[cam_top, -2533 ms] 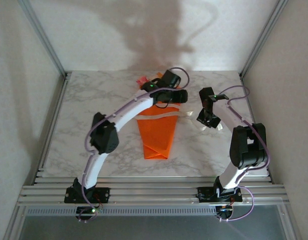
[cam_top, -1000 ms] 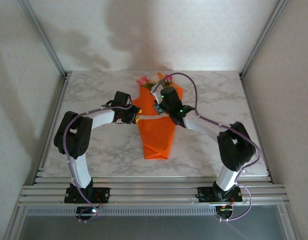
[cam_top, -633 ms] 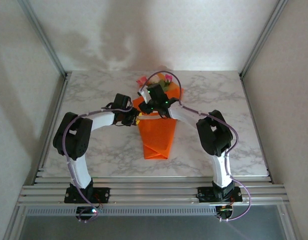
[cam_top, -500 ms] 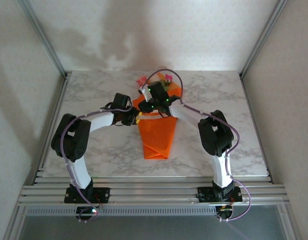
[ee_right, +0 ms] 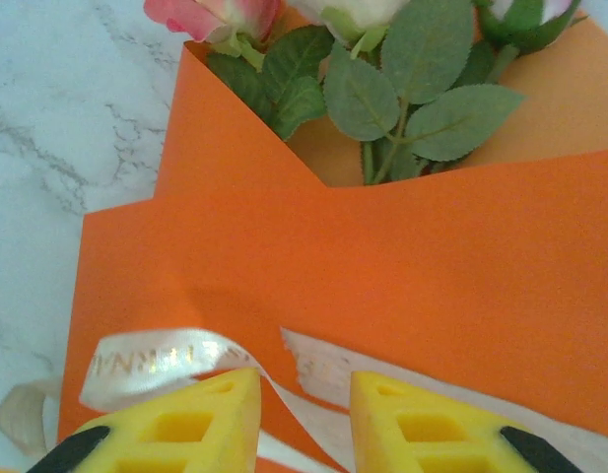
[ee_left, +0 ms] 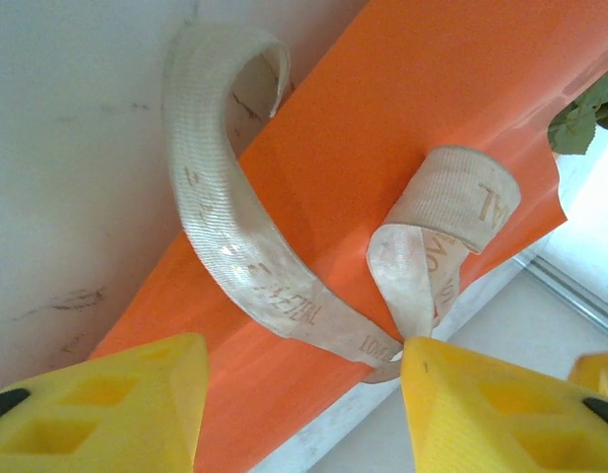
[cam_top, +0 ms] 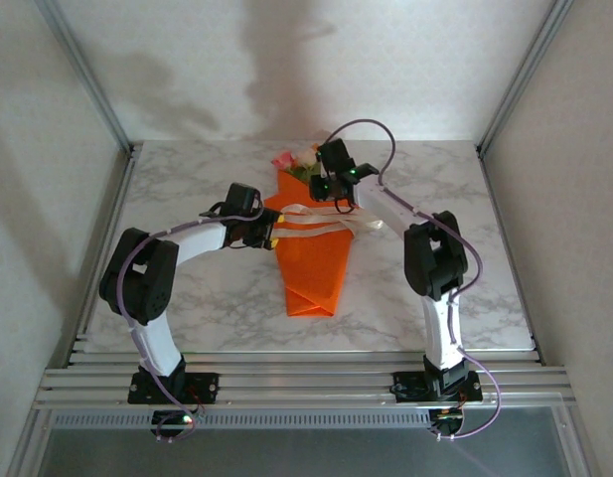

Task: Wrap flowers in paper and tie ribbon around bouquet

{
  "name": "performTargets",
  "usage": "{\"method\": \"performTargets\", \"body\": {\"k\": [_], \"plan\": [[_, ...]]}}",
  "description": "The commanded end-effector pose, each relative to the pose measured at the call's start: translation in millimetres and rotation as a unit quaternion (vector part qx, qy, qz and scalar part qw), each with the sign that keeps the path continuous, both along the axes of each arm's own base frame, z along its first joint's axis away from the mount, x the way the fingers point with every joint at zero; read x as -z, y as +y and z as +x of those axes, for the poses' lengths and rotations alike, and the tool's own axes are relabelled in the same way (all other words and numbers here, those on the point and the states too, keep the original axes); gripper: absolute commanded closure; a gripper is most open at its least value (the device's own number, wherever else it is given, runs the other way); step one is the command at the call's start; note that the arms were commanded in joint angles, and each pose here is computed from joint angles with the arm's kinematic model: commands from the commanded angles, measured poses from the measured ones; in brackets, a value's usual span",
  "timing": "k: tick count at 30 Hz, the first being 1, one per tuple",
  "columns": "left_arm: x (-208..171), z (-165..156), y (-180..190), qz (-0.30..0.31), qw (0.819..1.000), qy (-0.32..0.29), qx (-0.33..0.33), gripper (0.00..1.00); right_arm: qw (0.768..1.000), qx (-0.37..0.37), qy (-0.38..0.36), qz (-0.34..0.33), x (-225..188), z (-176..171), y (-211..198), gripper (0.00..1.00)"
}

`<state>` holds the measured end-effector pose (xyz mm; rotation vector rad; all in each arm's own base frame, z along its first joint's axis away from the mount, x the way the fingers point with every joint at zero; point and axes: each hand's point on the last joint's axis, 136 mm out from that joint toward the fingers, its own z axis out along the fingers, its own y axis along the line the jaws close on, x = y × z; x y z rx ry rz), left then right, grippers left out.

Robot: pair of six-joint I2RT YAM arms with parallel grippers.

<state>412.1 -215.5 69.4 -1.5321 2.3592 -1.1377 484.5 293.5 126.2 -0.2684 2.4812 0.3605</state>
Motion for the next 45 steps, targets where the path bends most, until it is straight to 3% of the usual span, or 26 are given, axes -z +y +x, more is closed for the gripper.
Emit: {"method": "performTargets", "body": {"k": [1, 10, 16, 28, 37, 45], "plan": [[10.8, -0.6, -5.6, -0.030, 0.999, 0.017, -0.027, 0.47, 0.999, 0.024, 0.041, 0.010, 15.7, -0.8, 11.3, 0.69], [37.3, -3.0, -0.2, -0.015, 0.999, 0.040, -0.028, 0.63, 0.998, 0.021, 0.064, 0.021, 46.7, 9.9, 40.4, 0.67], [36.6, 2.8, -0.2, -0.013, 0.999, 0.026, -0.029, 1.00, 0.997, 0.013, 0.077, 0.023, 62.2, 9.7, 52.7, 0.75], [-15.2, 12.9, -6.8, -0.014, 0.999, -0.043, -0.012, 1.00, 0.995, -0.036, 0.096, 0.014, 67.5, -17.3, 62.4, 1.00], [-31.4, 4.8, -18.1, -0.040, 0.997, -0.064, 0.002, 1.00, 0.988, -0.095, 0.117, 0.026, 67.2, -50.9, 67.0, 1.00], [-21.2, 10.0, -23.0, -0.039, 0.997, -0.060, 0.014, 1.00, 0.983, -0.123, 0.128, 0.047, 56.7, -69.7, 66.2, 1.00]]}}
